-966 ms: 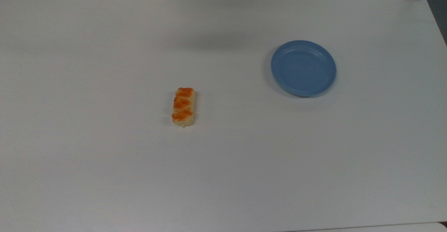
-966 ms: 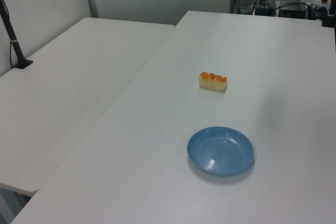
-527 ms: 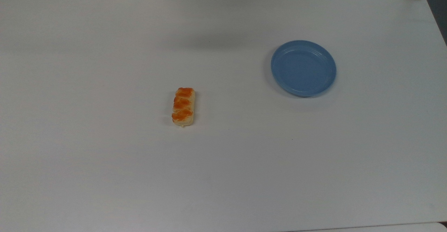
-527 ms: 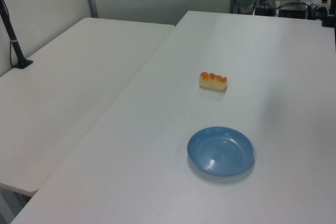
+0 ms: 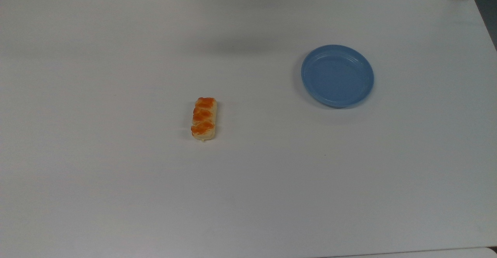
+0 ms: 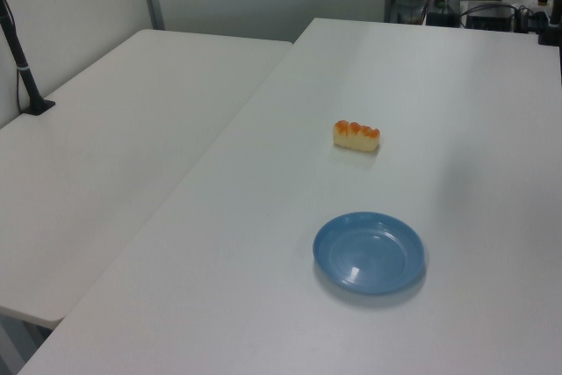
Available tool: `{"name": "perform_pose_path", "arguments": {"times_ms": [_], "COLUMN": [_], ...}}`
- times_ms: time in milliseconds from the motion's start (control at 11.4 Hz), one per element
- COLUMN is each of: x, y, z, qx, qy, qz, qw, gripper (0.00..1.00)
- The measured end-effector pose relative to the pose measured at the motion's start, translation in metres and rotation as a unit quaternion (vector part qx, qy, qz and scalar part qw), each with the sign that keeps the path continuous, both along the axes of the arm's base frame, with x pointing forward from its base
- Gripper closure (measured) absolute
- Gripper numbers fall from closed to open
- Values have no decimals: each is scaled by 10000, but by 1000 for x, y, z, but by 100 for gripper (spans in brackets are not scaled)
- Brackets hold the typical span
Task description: Put the bread on a plate
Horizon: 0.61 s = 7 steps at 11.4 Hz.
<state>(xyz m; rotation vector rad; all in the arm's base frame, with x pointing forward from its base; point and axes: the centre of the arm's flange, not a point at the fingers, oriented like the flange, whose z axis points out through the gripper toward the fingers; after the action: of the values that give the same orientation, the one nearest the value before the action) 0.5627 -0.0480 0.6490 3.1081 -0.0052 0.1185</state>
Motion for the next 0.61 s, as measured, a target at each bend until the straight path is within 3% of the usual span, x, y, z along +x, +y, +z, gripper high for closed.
{"name": "perform_pose_path", "arguments": {"times_ms": [615], "x": [1], "y": [0], "z": [-4], "qx": [2], "qy": [44], "qz": [0], "qw": [10000], "gripper": [0]}}
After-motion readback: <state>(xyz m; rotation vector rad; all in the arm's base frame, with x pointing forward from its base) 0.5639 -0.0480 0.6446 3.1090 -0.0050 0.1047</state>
